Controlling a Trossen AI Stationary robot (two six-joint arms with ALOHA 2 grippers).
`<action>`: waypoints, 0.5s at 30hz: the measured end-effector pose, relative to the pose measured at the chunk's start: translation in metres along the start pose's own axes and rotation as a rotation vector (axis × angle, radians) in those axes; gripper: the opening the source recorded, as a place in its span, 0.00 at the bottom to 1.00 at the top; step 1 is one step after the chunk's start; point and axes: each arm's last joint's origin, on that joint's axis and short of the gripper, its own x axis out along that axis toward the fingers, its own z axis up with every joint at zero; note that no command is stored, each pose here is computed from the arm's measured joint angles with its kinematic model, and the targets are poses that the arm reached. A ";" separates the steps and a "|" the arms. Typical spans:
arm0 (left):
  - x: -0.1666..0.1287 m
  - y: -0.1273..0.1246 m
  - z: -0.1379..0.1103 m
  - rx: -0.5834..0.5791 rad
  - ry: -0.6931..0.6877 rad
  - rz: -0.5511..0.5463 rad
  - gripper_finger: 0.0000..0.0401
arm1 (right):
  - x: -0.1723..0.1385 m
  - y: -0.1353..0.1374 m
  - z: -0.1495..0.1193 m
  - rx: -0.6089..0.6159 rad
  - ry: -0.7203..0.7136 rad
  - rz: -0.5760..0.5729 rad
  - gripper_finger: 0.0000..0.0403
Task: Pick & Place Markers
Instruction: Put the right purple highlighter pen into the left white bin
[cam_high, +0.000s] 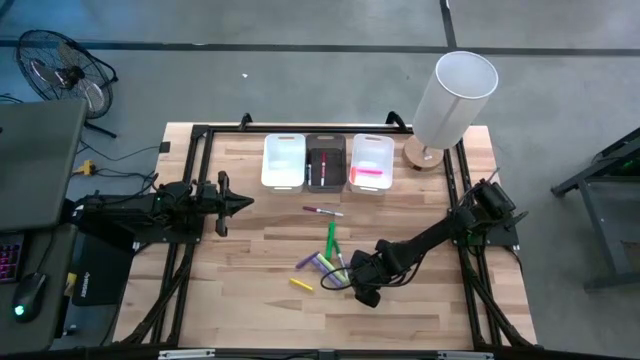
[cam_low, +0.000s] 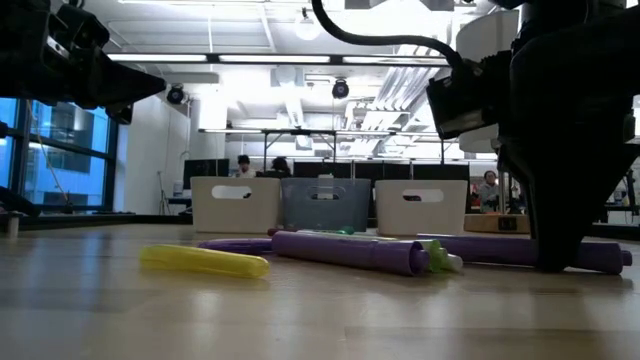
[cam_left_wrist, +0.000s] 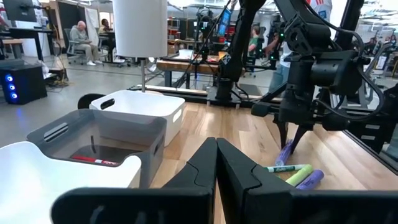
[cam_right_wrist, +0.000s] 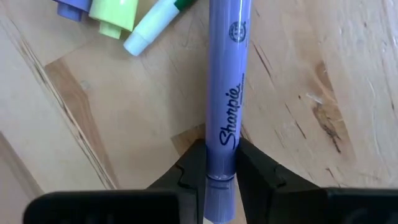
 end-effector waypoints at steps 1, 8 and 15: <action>0.000 0.000 0.000 -0.009 0.000 0.000 0.00 | 0.000 0.000 0.000 0.000 0.001 0.000 0.14; -0.001 0.000 0.003 -0.020 0.011 0.003 0.00 | -0.006 -0.001 -0.001 0.028 0.004 0.010 0.14; -0.002 0.000 0.009 -0.043 -0.001 0.009 0.00 | -0.034 -0.009 -0.003 0.077 -0.064 -0.014 0.14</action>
